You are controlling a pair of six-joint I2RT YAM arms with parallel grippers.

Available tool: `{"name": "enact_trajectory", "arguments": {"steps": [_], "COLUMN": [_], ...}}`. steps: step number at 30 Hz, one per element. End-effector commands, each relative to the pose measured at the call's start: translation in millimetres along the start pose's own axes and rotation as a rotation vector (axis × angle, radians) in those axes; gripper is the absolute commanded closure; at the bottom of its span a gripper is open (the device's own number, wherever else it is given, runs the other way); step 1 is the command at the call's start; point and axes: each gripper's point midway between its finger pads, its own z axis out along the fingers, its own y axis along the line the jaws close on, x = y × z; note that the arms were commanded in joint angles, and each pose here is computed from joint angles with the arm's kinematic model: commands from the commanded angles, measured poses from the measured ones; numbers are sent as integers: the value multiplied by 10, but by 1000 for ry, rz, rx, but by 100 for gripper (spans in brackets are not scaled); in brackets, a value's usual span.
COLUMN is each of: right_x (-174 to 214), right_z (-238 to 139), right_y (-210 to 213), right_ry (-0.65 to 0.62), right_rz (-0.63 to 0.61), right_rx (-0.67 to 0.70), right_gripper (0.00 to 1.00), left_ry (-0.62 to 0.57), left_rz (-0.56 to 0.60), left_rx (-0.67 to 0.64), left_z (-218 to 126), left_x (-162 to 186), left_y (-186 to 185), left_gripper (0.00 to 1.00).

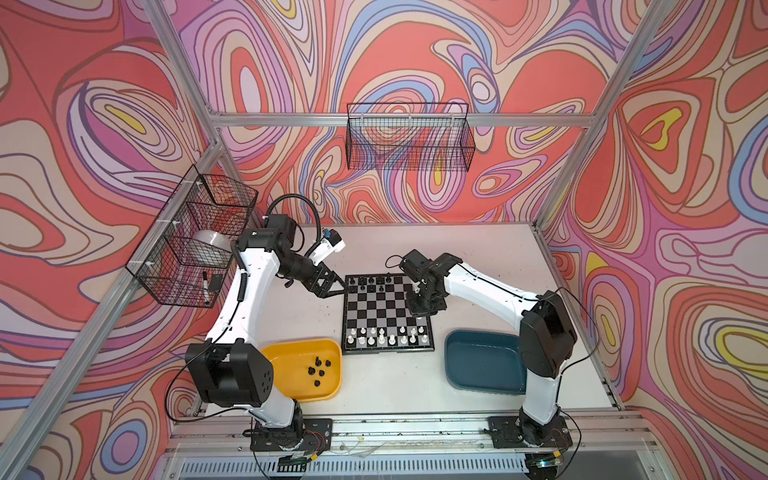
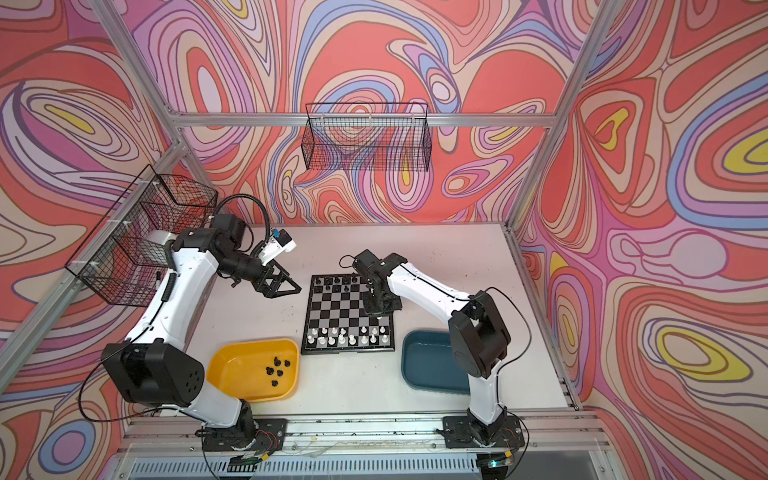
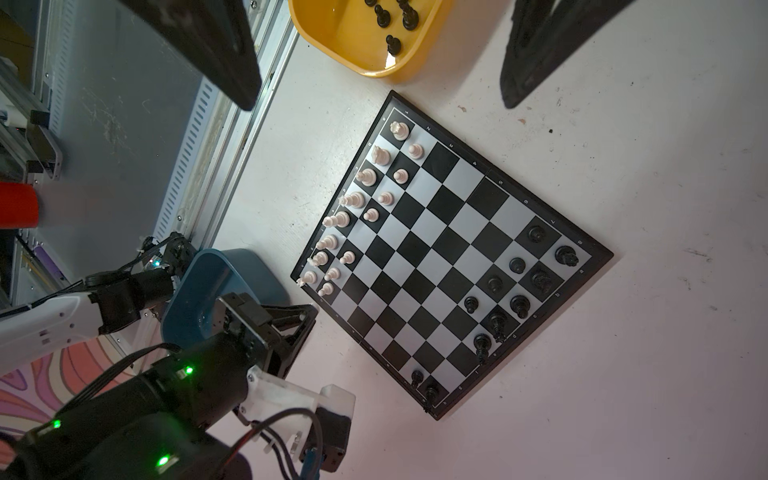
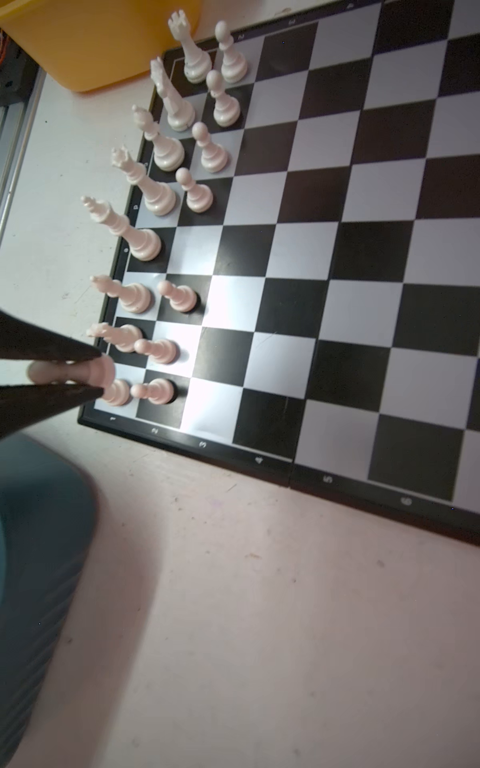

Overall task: Set up the chess pieces on the board
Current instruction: 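Lift the white pawn and carry it with the right gripper over the board, then lower the white pawn onto its near-row square and open the right gripper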

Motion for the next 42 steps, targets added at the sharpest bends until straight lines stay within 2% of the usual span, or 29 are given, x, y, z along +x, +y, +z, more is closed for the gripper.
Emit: {"name": "enact_trajectory", "arguments": {"steps": [1, 15, 24, 42], "right_x": [-86, -195, -169, -46], "right_z": [23, 259, 405, 540], "right_y": [177, 544, 697, 765], "right_ry": [-8, -1, 19, 49], "right_rz": [-36, -73, -104, -139], "right_rx": [-31, -85, -87, -49], "right_gripper": [90, 90, 90, 90], "left_ry": [-11, -84, -87, -84], "left_rz": [4, -15, -26, -20], "left_rx": [24, 29, 36, 28], "left_z": [-81, -201, -195, -203], "left_x": [45, -56, -39, -38], "left_y": [-85, -3, -7, -1], "left_gripper": [9, 9, 9, 10]}}
